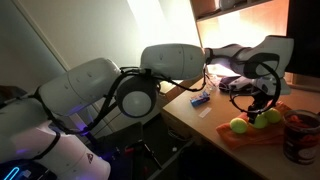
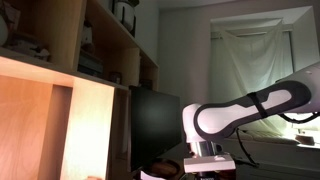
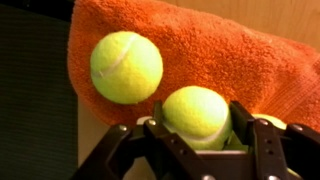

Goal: Put the middle tennis bowl in the can

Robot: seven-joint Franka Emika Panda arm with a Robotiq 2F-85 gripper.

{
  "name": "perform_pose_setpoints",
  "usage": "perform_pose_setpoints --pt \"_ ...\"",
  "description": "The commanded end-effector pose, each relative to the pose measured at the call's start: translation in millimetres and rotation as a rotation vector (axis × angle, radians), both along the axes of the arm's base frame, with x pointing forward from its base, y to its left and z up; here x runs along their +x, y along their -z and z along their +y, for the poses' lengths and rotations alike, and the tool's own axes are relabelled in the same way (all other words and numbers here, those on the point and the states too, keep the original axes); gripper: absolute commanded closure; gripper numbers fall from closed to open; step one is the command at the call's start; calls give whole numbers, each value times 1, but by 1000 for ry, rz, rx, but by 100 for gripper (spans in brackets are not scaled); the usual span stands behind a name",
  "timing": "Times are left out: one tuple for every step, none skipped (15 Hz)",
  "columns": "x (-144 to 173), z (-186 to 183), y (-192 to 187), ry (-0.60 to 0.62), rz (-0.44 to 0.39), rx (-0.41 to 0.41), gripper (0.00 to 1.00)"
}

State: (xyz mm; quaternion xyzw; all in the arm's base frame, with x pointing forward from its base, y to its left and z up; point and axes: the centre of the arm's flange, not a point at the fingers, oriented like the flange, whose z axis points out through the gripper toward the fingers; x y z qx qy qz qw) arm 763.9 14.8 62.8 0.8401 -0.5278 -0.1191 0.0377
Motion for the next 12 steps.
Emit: perform_pose_setpoints --pt "39 3 7 -38 -48 -4 58" --pt "34 3 2 -51 -80 4 58" --pt "28 3 -2 -95 -129 21 58" --pt "25 2 -6 -100 -163 22 58" --pt "16 0 -14 -121 -221 27 58" --pt "15 -1 -18 -143 -259 30 58" --pt "14 -2 -23 -164 -308 33 58" --pt "14 -3 -28 -194 -342 38 58" --pt "15 -3 -32 -210 -368 42 58" --pt "15 -2 -36 -253 -397 48 58" --pt "15 -3 -38 -262 -416 48 58" --pt "15 -3 -40 -284 -423 54 58"
